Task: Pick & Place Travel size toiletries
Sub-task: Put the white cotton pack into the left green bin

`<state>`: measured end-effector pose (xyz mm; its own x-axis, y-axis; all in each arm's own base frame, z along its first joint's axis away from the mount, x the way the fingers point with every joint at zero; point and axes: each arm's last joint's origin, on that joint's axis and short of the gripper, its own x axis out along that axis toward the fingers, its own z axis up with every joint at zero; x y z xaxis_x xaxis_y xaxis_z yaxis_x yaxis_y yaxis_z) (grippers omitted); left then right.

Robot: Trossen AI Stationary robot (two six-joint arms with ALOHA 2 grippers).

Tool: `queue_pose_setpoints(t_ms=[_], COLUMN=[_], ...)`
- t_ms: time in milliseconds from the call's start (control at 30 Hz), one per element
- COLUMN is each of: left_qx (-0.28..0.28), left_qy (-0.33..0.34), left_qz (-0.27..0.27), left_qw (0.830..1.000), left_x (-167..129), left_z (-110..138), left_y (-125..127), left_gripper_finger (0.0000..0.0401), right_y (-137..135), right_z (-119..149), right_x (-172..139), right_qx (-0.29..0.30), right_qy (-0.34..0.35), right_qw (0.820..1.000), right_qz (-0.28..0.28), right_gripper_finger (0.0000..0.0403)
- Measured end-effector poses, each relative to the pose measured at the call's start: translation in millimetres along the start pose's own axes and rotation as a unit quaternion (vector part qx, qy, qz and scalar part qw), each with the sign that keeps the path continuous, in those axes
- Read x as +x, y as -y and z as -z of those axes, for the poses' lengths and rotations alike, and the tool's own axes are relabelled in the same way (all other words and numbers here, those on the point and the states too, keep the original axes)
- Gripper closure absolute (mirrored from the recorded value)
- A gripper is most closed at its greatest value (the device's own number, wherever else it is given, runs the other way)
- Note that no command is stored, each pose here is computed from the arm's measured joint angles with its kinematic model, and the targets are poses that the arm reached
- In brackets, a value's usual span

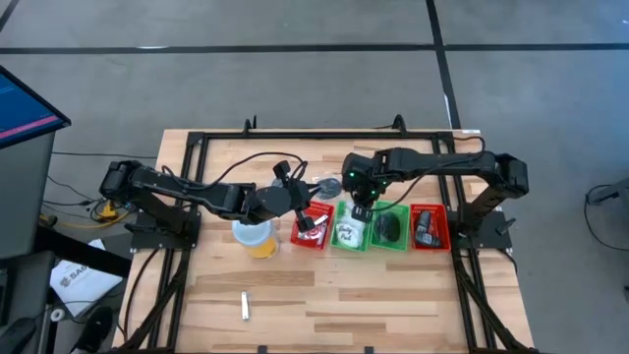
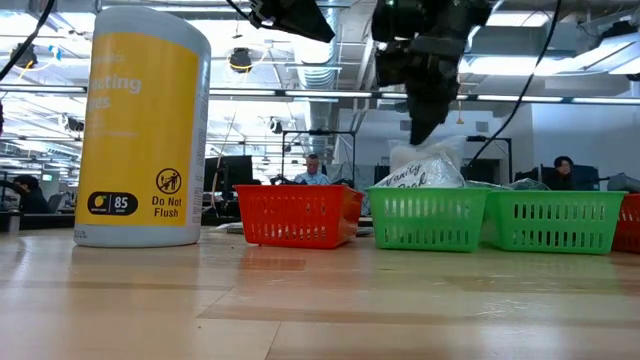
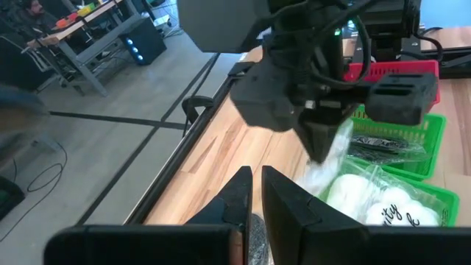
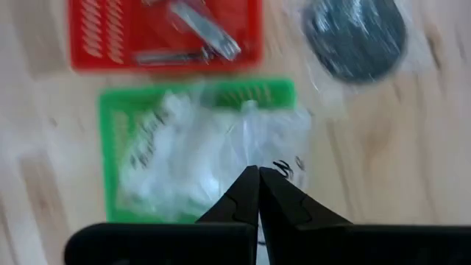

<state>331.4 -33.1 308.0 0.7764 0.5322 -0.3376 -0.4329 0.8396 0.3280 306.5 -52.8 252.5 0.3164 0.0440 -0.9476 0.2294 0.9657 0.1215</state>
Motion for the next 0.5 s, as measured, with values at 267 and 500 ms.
queue_pose_setpoints(t_ms=[267, 500], left_qx=[0.001, 0.001], left_qy=[-0.001, -0.001], left_qz=[0.0, 0.0], left_qw=[1.0, 1.0], left_x=[0.0, 0.0], left_z=[0.3, 0.3], left_y=[0.1, 0.1], left_gripper_finger=[0.0376, 0.0376], right_y=[4.6, -1.4], right_z=[9.6, 8.3], right_x=[14.3, 5.5], right_qx=[0.015, 0.005], right_qy=[-0.015, 0.014], right_qw=[1.0, 1.0], right_qz=[-0.001, -0.025], right_gripper_finger=[0.0403, 0.0403])
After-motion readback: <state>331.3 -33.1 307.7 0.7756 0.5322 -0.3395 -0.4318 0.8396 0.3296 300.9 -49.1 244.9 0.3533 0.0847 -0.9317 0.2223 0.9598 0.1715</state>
